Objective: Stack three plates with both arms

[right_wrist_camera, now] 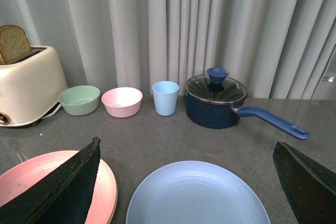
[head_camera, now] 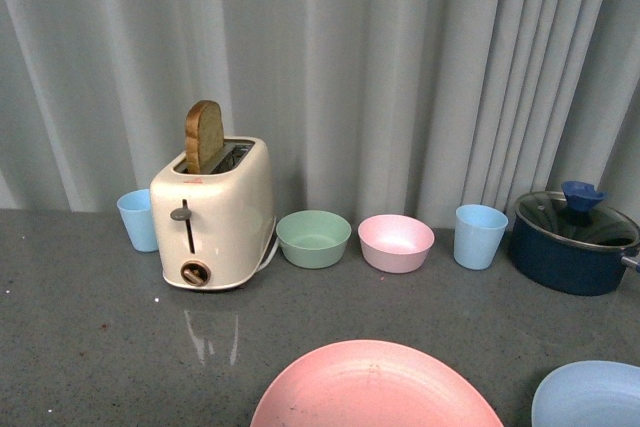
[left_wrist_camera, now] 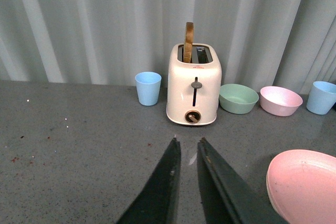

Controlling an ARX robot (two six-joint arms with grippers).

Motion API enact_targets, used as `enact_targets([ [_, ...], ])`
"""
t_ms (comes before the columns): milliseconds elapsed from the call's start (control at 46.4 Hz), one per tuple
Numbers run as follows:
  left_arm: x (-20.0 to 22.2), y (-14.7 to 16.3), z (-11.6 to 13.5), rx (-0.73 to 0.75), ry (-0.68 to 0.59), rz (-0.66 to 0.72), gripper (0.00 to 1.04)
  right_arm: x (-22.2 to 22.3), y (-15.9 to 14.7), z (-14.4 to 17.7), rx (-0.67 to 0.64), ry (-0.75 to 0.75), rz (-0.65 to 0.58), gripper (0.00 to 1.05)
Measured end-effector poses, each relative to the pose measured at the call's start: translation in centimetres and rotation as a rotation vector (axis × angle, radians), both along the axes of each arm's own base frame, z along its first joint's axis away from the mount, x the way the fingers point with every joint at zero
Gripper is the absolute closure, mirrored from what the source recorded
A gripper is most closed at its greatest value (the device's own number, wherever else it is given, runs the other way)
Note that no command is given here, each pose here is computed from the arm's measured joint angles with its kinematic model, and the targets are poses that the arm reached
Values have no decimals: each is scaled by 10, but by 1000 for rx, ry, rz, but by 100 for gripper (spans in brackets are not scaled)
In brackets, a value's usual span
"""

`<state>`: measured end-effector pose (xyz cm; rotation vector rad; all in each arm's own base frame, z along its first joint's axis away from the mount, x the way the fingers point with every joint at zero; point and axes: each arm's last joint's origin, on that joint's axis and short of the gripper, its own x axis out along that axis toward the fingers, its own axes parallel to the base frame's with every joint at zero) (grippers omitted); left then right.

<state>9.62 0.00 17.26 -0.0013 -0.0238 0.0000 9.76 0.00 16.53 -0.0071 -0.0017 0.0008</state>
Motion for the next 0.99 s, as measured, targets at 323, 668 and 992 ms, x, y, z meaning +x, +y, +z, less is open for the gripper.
enact_targets([
  [323, 0, 0, 0, 0, 0, 0, 27, 0, 0, 0, 0, 0, 0, 7],
  [668, 0, 0, 0, 0, 0, -2, 7, 18, -10, 14, -210, -2, -447, 7],
  [992, 0, 0, 0, 0, 0, 0, 7, 106, -110, 38, 42, 293, -434, 7],
])
